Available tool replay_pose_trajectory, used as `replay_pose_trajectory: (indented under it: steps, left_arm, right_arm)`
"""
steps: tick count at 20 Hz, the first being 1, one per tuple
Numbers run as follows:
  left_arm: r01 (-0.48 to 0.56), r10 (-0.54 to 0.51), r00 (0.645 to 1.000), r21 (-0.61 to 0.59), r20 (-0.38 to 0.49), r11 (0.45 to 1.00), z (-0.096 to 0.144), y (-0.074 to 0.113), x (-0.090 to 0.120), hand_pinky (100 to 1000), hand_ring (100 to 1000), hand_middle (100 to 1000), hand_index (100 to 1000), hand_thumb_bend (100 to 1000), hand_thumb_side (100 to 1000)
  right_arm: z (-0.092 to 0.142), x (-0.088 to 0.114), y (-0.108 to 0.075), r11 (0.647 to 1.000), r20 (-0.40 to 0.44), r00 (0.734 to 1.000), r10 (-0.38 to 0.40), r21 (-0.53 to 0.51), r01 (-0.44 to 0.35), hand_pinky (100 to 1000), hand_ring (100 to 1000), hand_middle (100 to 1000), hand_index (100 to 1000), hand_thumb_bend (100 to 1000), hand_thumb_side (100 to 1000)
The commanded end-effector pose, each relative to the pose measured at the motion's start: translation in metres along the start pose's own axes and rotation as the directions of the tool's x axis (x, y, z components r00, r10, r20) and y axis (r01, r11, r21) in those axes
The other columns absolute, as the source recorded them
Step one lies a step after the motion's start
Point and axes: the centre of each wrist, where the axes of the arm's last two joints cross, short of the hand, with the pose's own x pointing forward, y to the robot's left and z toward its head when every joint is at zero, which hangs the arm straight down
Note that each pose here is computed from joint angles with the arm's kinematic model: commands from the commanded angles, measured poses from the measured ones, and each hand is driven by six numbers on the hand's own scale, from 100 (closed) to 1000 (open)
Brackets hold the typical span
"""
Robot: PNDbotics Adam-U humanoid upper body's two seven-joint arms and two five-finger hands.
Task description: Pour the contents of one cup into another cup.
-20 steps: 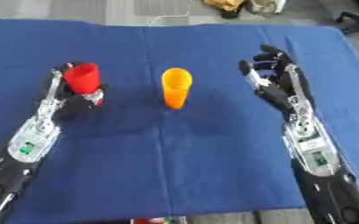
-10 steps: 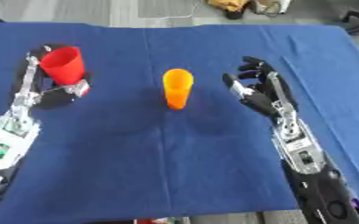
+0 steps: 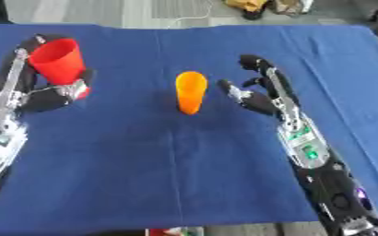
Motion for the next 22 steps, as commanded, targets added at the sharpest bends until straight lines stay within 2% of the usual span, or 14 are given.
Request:
replay_pose_trajectory:
  steps: [1, 11, 22]
  left_arm:
    - [-0.013, 0.013, 0.999, -0.010, 0.043, 1.000, -0.004, 0.004, 0.016, 120, 341, 411, 719, 372, 113]
    - [-0.045, 0.047, 0.998, -0.042, 0.052, 0.998, -0.004, -0.002, 0.023, 121, 343, 413, 720, 370, 126]
    - [-0.045, 0.048, 0.998, -0.054, 0.042, 0.998, -0.005, -0.005, 0.019, 121, 344, 414, 721, 364, 129]
  right_arm:
    - [-0.008, 0.001, -0.007, 0.999, 0.029, 0.999, 0.041, 0.014, -0.041, 666, 910, 835, 890, 560, 367]
    - [-0.023, 0.002, 0.002, 0.996, 0.058, 0.997, 0.055, 0.064, -0.059, 675, 907, 832, 891, 544, 304]
    - [-0.030, 0.008, 0.016, 0.987, 0.098, 0.993, 0.063, 0.139, -0.076, 678, 899, 825, 889, 545, 309]
